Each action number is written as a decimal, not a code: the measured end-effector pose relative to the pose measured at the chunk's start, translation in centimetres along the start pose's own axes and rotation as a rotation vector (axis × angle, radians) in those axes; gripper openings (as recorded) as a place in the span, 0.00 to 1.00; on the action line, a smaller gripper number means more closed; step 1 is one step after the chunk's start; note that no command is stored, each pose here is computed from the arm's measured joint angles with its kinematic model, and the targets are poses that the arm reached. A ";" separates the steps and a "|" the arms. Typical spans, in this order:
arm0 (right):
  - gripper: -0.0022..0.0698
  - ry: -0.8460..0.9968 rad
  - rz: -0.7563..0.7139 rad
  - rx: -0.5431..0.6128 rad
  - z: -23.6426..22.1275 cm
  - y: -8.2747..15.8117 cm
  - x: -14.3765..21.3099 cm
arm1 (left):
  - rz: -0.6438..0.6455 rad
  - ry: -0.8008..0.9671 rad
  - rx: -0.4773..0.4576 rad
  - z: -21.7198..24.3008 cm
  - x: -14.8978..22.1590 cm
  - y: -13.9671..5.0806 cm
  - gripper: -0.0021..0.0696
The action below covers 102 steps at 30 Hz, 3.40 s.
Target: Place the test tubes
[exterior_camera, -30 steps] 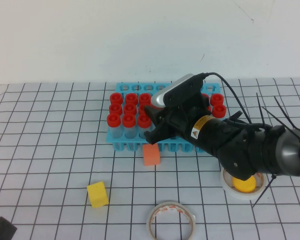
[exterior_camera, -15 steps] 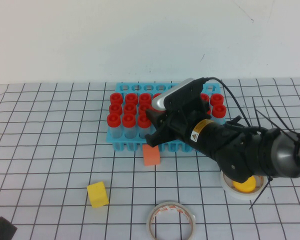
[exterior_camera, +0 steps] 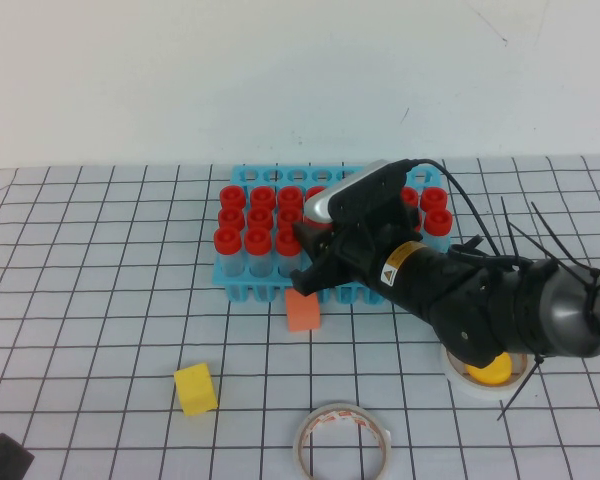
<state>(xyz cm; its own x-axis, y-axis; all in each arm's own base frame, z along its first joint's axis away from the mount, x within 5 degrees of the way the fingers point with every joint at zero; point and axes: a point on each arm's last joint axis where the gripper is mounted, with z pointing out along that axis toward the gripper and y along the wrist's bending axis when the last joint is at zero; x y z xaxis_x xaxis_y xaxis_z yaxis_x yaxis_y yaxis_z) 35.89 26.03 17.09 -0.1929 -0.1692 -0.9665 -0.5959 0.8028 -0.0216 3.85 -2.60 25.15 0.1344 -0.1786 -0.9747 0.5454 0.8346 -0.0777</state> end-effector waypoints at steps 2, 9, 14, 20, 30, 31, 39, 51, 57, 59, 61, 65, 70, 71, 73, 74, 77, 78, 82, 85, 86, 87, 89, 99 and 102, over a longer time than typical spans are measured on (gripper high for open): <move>0.53 -0.002 0.007 0.003 0.0 0.0 -0.1 | 0.000 0.000 0.000 0.0 0.0 0.0 0.03; 0.64 -0.070 0.034 0.018 -1.8 -0.2 -3.6 | 0.000 0.000 0.000 0.0 0.0 0.0 0.03; 0.57 -0.078 0.035 0.016 -4.4 -0.3 -7.3 | 0.000 0.000 0.000 0.0 0.0 0.0 0.03; 0.12 0.058 0.037 0.008 -9.7 -0.3 -10.9 | 0.000 0.000 0.000 0.0 0.0 0.0 0.03; 0.03 -0.166 0.078 0.006 -22.2 -0.2 -11.6 | 0.000 0.000 0.000 0.0 0.0 0.0 0.03; 0.03 -0.163 0.081 0.006 -23.3 -0.2 -11.2 | 0.000 0.000 0.000 0.0 0.0 0.0 0.03; 0.03 -0.088 0.085 0.003 -29.9 0.0 -7.8 | 0.000 0.000 0.000 0.0 0.0 0.0 0.03; 0.03 0.152 0.082 -0.005 -37.8 0.2 -4.7 | 0.000 0.000 0.000 0.0 0.0 0.0 0.03; 0.03 0.113 0.012 -0.005 -38.0 0.2 -2.7 | 0.000 0.000 0.000 0.0 0.0 0.0 0.03; 0.03 0.064 -0.012 0.004 -37.7 0.1 -2.2 | 0.000 0.000 0.000 0.0 0.0 0.0 0.03; 0.03 0.021 -0.033 0.012 -37.2 0.1 -1.2 | 0.000 0.000 0.000 0.0 0.0 0.0 0.03; 0.03 -0.098 -0.051 0.014 -36.3 0.2 0.6 | 0.000 0.000 0.000 0.0 0.0 0.0 0.03; 0.03 -0.188 -0.009 0.011 -35.5 0.3 5.2 | 0.000 0.000 0.000 0.0 0.0 0.0 0.03; 0.03 -0.187 0.005 0.013 -35.5 0.3 6.0 | 0.000 0.000 0.000 0.0 0.0 0.0 0.03; 0.03 -0.190 0.044 0.028 -35.7 0.1 6.5 | 0.000 0.000 0.000 0.0 0.0 0.0 0.03; 0.03 -0.191 0.055 0.047 -35.8 0.0 6.6 | 0.000 0.000 0.000 0.0 0.0 0.0 0.03; 0.03 -0.196 0.057 0.140 -36.2 -0.7 6.7 | 0.000 0.000 0.000 0.0 0.0 0.0 0.03; 0.03 -0.201 0.056 0.183 -36.4 -1.0 6.7 | 0.000 0.000 0.000 0.0 0.0 0.0 0.03; 0.03 -0.212 0.071 0.364 -37.4 -2.1 7.0 | 0.000 0.000 0.000 0.0 0.0 0.0 0.03; 0.03 -0.190 0.089 0.476 -38.1 -2.4 7.6 | 0.000 0.000 0.000 0.0 0.0 0.0 0.03; 0.03 -0.172 0.096 0.502 -38.3 -2.4 7.9 | 0.000 0.000 0.000 0.0 0.0 0.0 0.03; 0.03 -0.153 0.105 0.534 -38.5 -2.5 8.2 | 0.000 0.000 0.000 0.0 0.0 0.0 0.03; 0.03 -0.069 0.141 0.597 -38.7 -2.7 9.1 | 0.000 0.000 0.000 0.0 0.0 0.0 0.03; 0.03 0.021 0.289 0.612 -38.7 -2.6 10.2 | 0.000 0.000 0.000 0.0 0.0 0.0 0.03; 0.03 0.021 0.309 0.612 -38.8 -2.6 10.2 | 0.000 0.000 0.000 0.0 0.0 0.0 0.03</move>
<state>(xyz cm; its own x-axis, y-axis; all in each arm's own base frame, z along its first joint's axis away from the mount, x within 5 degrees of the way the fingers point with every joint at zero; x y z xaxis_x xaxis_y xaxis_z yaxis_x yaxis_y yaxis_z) 5.21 0.06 17.15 -0.3022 0.1134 -0.9465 0.0359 0.9936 0.1075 3.85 -2.60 25.15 0.1344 -0.1786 -0.9747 0.5454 0.8346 -0.0777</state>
